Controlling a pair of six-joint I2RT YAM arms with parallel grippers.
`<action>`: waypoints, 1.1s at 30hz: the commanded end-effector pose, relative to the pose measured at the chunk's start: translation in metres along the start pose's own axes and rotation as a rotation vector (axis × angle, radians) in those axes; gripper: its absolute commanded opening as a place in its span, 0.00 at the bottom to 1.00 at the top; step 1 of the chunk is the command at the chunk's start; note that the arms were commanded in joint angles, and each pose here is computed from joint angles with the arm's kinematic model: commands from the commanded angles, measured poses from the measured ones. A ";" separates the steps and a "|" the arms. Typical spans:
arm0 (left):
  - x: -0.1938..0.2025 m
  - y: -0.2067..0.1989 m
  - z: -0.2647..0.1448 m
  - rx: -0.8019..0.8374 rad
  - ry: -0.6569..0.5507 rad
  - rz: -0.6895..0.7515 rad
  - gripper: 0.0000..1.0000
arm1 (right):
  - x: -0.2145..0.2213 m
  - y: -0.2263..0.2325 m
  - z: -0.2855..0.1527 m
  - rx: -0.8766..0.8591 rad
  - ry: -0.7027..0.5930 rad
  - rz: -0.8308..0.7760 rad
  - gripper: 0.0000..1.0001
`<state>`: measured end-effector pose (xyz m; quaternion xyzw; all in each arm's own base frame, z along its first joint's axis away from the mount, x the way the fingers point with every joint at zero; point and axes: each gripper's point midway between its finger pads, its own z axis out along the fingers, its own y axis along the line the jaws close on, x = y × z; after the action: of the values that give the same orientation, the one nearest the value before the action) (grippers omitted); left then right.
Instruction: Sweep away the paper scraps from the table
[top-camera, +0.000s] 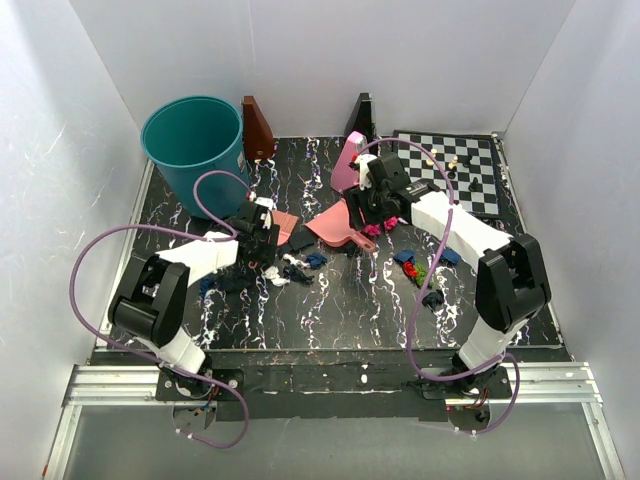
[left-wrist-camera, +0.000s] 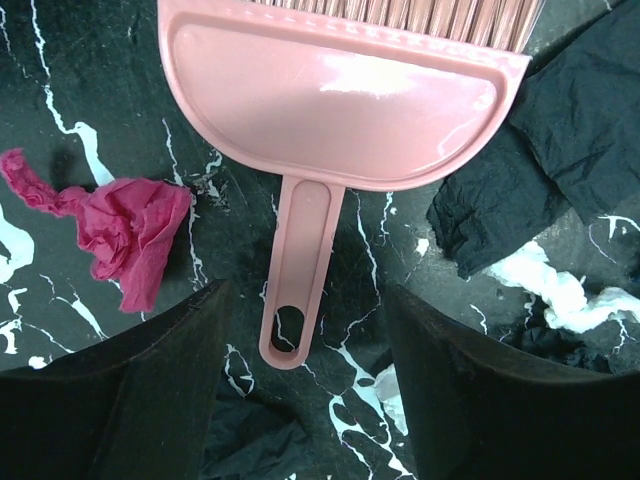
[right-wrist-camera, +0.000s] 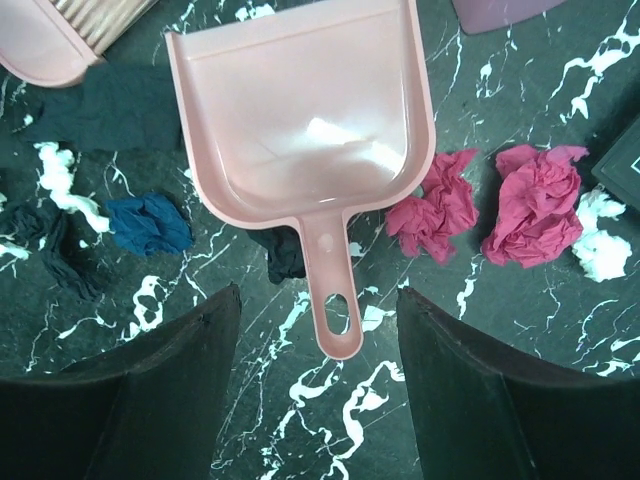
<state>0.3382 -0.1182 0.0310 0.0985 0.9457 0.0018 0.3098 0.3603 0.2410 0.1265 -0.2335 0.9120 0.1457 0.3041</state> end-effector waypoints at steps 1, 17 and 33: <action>-0.014 -0.005 -0.003 0.019 -0.002 0.026 0.61 | -0.014 0.002 -0.008 -0.016 -0.066 0.012 0.71; 0.000 0.001 0.018 -0.004 0.139 -0.032 0.49 | -0.018 0.012 -0.016 -0.065 -0.109 0.016 0.71; -0.029 -0.015 -0.011 0.114 0.057 -0.088 0.09 | -0.027 0.021 -0.036 -0.107 -0.155 0.012 0.71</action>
<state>0.3559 -0.1272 0.0205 0.0728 0.9679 -0.0393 0.2373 0.3514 0.2502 0.1560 -0.2321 0.8911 0.1959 0.3371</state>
